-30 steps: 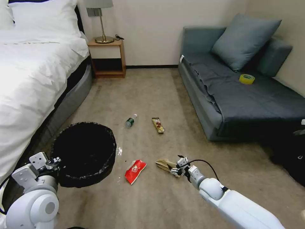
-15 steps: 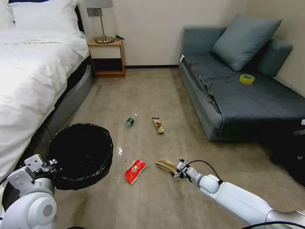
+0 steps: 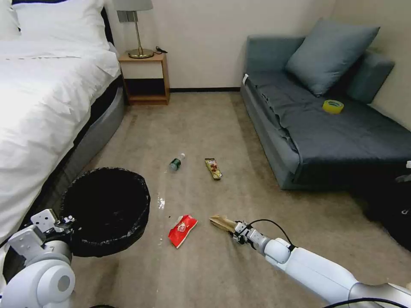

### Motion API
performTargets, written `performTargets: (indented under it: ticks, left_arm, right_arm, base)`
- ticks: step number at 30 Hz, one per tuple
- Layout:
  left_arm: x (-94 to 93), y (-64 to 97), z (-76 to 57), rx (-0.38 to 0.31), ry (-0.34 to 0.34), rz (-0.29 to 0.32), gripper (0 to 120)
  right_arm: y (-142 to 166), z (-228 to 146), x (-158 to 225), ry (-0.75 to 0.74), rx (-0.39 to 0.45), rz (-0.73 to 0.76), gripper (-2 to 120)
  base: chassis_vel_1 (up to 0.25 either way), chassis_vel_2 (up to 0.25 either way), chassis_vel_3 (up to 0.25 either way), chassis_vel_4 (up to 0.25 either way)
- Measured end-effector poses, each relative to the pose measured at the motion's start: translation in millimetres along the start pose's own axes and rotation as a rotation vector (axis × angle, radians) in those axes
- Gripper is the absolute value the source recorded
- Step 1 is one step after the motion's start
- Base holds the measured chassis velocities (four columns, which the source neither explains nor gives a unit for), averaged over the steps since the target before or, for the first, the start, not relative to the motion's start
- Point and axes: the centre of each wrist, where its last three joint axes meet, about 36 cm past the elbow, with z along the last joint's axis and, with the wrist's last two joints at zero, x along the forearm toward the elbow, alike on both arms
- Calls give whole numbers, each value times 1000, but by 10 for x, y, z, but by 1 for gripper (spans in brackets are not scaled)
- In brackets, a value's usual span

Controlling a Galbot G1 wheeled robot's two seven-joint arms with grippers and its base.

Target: Pick up the trash bin, then pick up the garbage on the floor and place it into the trash bin.

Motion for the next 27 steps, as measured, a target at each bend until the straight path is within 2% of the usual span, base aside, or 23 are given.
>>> performTargets:
  ticks: [3, 5, 7, 9, 11, 16, 20, 21, 25, 26, 27]
  left_arm:
    - [-6, -6, 2, 0, 0, 2, 3]
    - [-8, -11, 3, -1, 1, 3, 3]
    - [-8, -11, 3, -1, 0, 3, 3]
    - [-8, -17, 4, -2, 1, 6, 3]
    - [-11, -18, 8, -2, 2, 6, 3]
    - [-15, -23, 12, -4, 4, 8, 3]
    - [-16, -37, 13, -6, 5, 15, 3]
    - [-16, -37, 13, -6, 5, 15, 3]
    - [-50, -32, 37, -13, 13, 13, 3]
    - [-50, -32, 37, -13, 13, 13, 3]
    - [-67, -31, 53, -15, 18, 11, 3]
  right_arm:
    - [12, 17, 7, -2, 3, 1, 30]
    - [12, 33, 16, -3, 2, 5, 18]
    - [12, 35, 18, -3, 2, 5, 18]
    - [22, 49, 34, -6, -1, 8, 5]
    - [33, 52, 47, -13, -6, 15, 0]
    - [18, -73, 95, -67, -46, 39, 0]
    - [-120, -634, 339, -233, -143, 78, 0]
    - [-120, -634, 339, -233, -143, 78, 0]
    - [-219, -1394, 814, -399, -225, 83, 0]
    - [-219, -1394, 814, -399, -225, 83, 0]
    - [-186, -1710, 1031, -459, -254, 66, 0]
  base:
    - [0, 0, 0, 0]
    - [0, 0, 0, 0]
    - [0, 0, 0, 0]
    - [0, 0, 0, 0]
    - [0, 0, 0, 0]
    - [0, 0, 0, 0]
    - [0, 0, 0, 0]
    - [0, 0, 0, 0]
    - [0, 0, 0, 0]
    - [0, 0, 0, 0]
    - [0, 0, 0, 0]
